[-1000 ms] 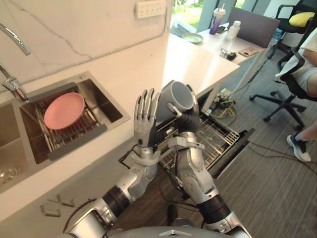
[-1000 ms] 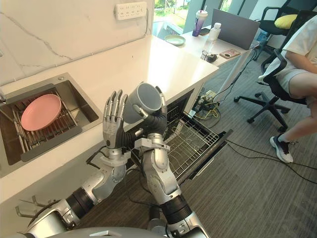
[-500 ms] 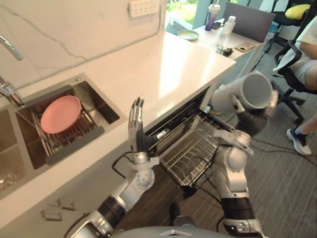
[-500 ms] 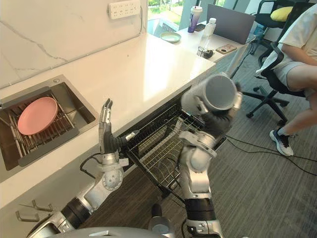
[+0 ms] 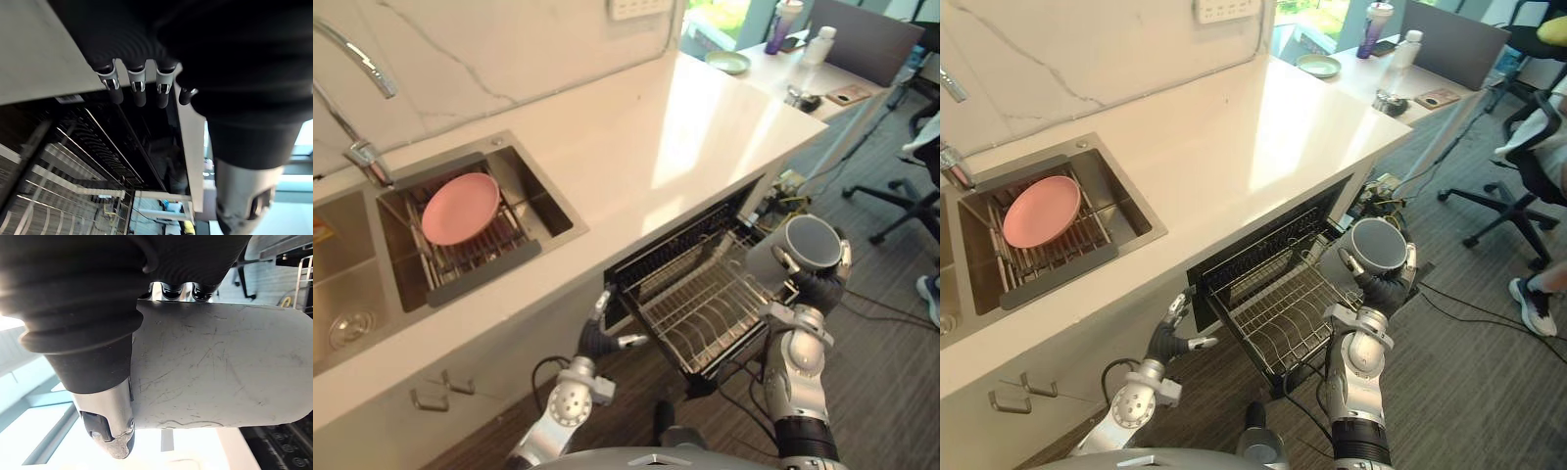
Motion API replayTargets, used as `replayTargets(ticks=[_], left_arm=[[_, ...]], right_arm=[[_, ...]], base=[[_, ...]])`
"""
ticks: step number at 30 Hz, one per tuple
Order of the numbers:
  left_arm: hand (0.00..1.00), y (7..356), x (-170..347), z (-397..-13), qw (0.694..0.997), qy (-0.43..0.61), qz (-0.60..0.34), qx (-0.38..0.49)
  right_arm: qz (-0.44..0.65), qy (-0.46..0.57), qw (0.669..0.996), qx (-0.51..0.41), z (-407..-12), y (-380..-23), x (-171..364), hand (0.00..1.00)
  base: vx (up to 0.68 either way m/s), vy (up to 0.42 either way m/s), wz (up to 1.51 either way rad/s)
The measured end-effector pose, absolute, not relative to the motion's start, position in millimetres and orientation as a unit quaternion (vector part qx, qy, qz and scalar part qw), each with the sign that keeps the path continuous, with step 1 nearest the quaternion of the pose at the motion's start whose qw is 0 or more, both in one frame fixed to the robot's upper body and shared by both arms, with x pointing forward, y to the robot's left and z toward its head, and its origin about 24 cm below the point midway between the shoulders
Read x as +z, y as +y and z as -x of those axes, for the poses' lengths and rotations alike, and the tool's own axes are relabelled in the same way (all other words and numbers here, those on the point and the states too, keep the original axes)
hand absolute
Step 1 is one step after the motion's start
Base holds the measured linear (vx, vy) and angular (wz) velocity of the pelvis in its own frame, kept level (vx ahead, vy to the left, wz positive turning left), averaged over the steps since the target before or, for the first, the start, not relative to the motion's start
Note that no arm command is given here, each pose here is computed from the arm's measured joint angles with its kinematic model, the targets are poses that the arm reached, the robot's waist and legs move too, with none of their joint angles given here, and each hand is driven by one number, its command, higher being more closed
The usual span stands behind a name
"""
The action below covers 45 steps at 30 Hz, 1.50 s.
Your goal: Walk over to the sink, pick up the cup, carry it to the dishwasher, place the cup inside the dishwasher, then close the dishwasher door
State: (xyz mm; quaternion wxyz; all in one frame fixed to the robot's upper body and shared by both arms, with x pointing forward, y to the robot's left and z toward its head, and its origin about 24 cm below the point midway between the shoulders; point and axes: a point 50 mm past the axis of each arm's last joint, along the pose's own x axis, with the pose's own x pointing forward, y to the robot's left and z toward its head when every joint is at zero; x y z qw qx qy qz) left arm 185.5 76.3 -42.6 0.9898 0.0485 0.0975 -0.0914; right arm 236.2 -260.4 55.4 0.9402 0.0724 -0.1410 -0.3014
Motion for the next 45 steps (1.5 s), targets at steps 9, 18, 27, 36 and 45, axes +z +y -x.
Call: replayTargets(ticks=[9,18,27,36,45], left_arm=[[0.00,191,-121,-129,0.917,0.341,-0.175,0.114],[0.00,216,-145,-89,0.868,0.461,-0.169,0.072],[0.00,207,-155,-77,0.853,0.510,-0.069,0.088],[0.00,203,-156,-78,0.852,0.512,-0.049,0.096],[0.00,203,-158,-80,0.836,0.536,-0.073,0.086]], right_arm=[[-0.103,0.063,0.957,-0.262,-241,-250,-18,1.00],[-0.044,0.068,0.969,-0.232,-303,-256,12,1.00],[0.029,0.072,0.966,-0.247,-328,-281,46,1.00],[0.072,0.097,0.970,-0.210,-332,-279,45,0.00],[0.051,0.134,0.971,-0.190,-332,-269,33,0.00]], base=[[-0.02,-0.008,0.35],[-0.08,-0.029,0.25],[-0.02,-0.014,0.13],[0.01,-0.003,0.11],[-0.01,-0.031,0.02]])
